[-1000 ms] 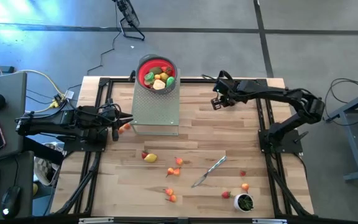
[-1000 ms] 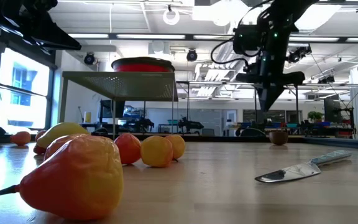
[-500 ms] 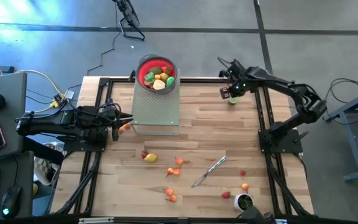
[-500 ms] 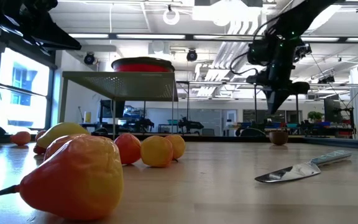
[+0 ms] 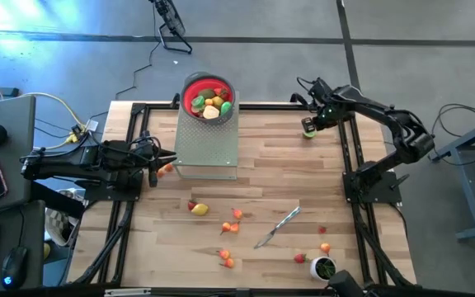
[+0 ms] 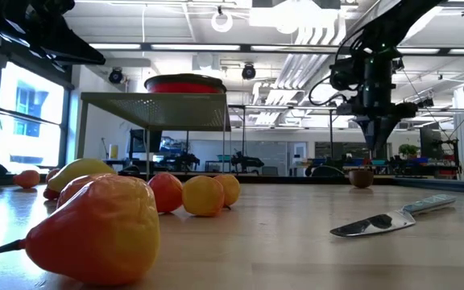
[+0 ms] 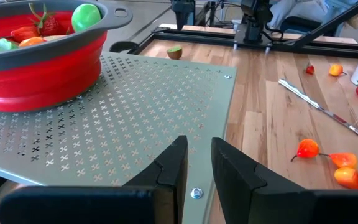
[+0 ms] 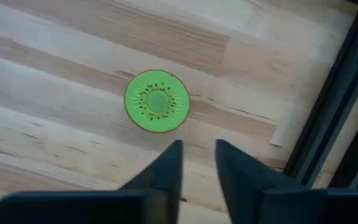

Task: Pick & Place Fruit
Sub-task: Put the half kiwi into the red strainer on the shelf

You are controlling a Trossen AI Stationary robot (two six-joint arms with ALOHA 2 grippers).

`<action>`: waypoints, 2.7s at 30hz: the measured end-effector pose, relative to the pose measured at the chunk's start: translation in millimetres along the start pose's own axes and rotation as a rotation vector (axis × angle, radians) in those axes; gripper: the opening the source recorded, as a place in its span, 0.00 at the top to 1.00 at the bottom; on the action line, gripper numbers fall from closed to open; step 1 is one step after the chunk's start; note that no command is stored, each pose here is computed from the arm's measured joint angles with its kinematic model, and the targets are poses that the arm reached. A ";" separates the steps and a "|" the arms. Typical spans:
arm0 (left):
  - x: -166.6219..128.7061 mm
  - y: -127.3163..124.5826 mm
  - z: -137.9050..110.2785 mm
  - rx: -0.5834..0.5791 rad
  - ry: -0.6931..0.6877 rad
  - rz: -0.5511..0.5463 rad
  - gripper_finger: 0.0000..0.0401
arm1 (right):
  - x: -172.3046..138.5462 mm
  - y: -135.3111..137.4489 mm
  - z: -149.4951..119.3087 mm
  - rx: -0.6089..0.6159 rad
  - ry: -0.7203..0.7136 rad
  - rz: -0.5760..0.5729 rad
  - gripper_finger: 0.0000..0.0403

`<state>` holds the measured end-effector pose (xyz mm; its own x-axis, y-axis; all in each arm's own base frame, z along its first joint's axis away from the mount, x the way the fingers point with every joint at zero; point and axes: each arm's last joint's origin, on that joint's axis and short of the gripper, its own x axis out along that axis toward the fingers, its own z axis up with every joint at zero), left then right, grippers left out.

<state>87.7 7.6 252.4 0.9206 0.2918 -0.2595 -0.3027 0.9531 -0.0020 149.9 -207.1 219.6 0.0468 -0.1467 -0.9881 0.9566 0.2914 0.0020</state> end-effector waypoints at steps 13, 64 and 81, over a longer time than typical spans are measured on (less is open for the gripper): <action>0.0 0.0 0.0 0.000 0.000 0.000 0.83 | -0.6 8.7 2.4 0.062 -0.052 0.020 0.24; 0.0 0.2 -2.2 0.011 0.022 0.003 0.83 | 79.0 40.7 16.3 0.074 0.091 -0.062 0.31; 0.0 0.2 -2.2 0.011 0.022 0.003 0.83 | 75.9 40.6 16.4 0.053 0.081 -0.054 0.38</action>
<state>87.1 7.7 250.3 0.9140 0.2924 -0.2812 -0.3022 0.9532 0.0090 197.0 -222.0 147.2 -0.0269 -0.0837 -0.9961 0.9710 0.2347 -0.0460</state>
